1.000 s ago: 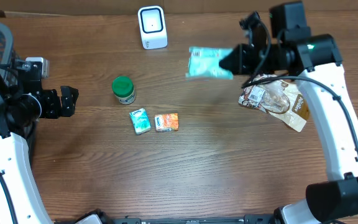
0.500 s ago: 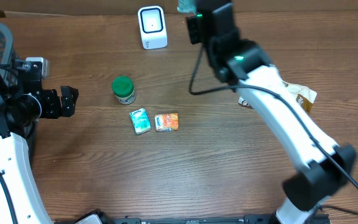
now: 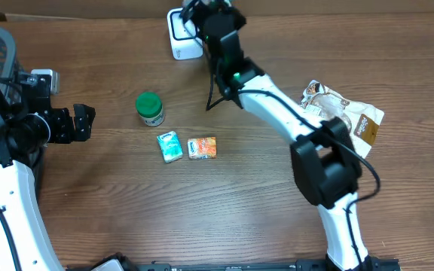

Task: Scan the item barcode
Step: 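Hold the wipes packet in front of the white scanner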

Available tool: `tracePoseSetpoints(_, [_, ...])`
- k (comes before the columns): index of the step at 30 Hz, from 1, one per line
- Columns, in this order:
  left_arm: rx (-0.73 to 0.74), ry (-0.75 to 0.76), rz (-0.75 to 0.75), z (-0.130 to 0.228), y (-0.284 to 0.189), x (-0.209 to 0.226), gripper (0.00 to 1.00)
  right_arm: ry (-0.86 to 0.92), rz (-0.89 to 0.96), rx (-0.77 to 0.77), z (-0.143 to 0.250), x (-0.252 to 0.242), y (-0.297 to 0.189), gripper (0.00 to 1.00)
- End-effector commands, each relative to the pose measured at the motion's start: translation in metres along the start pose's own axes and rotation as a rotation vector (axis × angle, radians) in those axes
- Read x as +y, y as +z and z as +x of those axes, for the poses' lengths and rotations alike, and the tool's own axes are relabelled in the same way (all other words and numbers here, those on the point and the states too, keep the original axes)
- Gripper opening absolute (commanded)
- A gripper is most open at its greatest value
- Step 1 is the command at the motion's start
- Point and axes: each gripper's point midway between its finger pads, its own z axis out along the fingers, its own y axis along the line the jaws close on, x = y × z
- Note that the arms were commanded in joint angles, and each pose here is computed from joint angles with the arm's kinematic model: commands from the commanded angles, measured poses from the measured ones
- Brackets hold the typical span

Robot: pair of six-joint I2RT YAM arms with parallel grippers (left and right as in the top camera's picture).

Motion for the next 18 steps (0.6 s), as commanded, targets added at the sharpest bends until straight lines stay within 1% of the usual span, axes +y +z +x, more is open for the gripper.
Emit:
tracePoseSetpoints(1, [-0.001, 0.003, 0.001, 0.000, 0.000, 0.002, 1.00, -0.269, 0.008, -0.020, -0.001, 0.024, 0.005, 0.04])
tracePoseSetpoints(6, [-0.001, 0.003, 0.001, 0.000, 0.000, 0.002, 1.00, -0.347, 0.012, -0.034, 0.009, 0.046, 0.013, 0.04])
tracePoseSetpoints(18, [-0.001, 0.003, 0.001, 0.000, 0.000, 0.002, 0.99, -0.369, -0.010, -0.058, 0.009, 0.055, 0.014, 0.04])
